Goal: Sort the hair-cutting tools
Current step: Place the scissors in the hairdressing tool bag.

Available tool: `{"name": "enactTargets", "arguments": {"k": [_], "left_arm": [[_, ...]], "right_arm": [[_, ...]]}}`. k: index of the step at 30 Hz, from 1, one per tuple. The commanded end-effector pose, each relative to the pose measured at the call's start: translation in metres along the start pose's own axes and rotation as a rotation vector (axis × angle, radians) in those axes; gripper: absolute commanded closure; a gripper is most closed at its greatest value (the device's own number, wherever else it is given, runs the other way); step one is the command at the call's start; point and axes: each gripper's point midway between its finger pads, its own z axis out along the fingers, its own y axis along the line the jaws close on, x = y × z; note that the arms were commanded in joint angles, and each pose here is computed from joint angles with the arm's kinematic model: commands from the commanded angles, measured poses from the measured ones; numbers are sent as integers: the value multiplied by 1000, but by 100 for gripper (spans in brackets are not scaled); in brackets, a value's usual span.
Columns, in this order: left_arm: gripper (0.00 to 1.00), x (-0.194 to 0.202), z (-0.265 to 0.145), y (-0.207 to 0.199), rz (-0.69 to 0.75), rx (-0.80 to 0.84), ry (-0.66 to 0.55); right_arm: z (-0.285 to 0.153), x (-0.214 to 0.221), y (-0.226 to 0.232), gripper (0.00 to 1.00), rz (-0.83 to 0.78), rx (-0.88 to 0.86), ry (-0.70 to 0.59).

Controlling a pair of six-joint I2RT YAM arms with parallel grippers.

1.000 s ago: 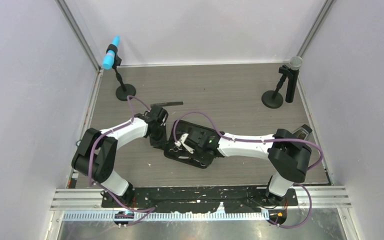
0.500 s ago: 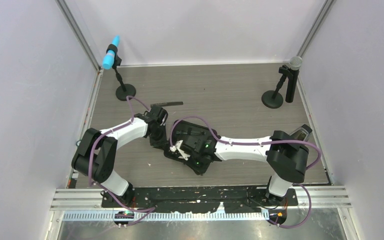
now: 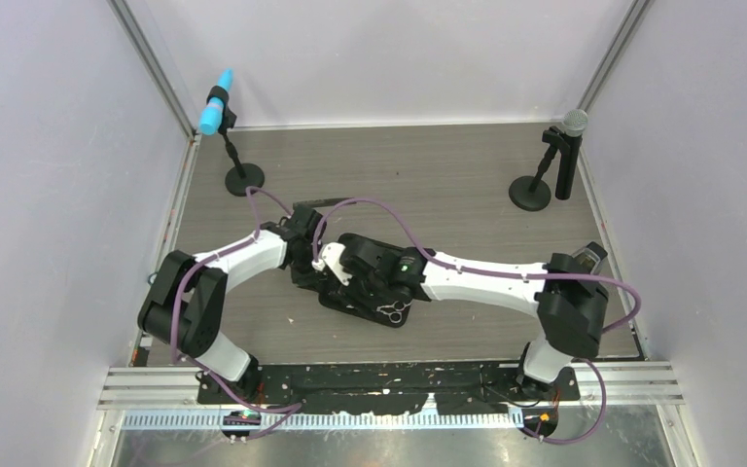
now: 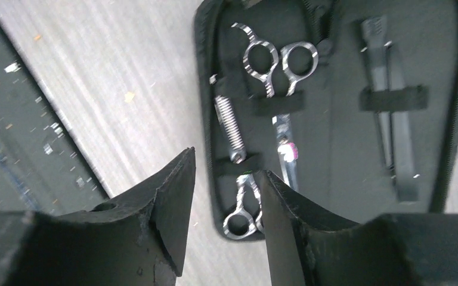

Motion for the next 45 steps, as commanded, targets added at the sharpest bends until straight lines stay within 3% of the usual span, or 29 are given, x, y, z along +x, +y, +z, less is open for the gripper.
{"name": "enactTargets", "arguments": {"k": [1, 14, 26, 32, 38, 45], "left_arm": [[90, 2, 5, 5, 3, -1, -15], [90, 16, 15, 0, -37, 79, 22], [91, 17, 16, 1, -47, 87, 29], [91, 17, 16, 1, -49, 86, 33], [91, 19, 16, 2, -50, 84, 34], [91, 20, 15, 3, -49, 79, 33]], "right_arm": [[22, -15, -29, 49, -106, 109, -20], [62, 12, -27, 49, -149, 92, 39], [70, 35, -16, 48, -177, 23, 98], [65, 29, -8, 47, -163, -18, 51], [77, 38, -34, 52, -131, 126, 98], [81, 39, -39, 62, -73, 127, 84]]}}
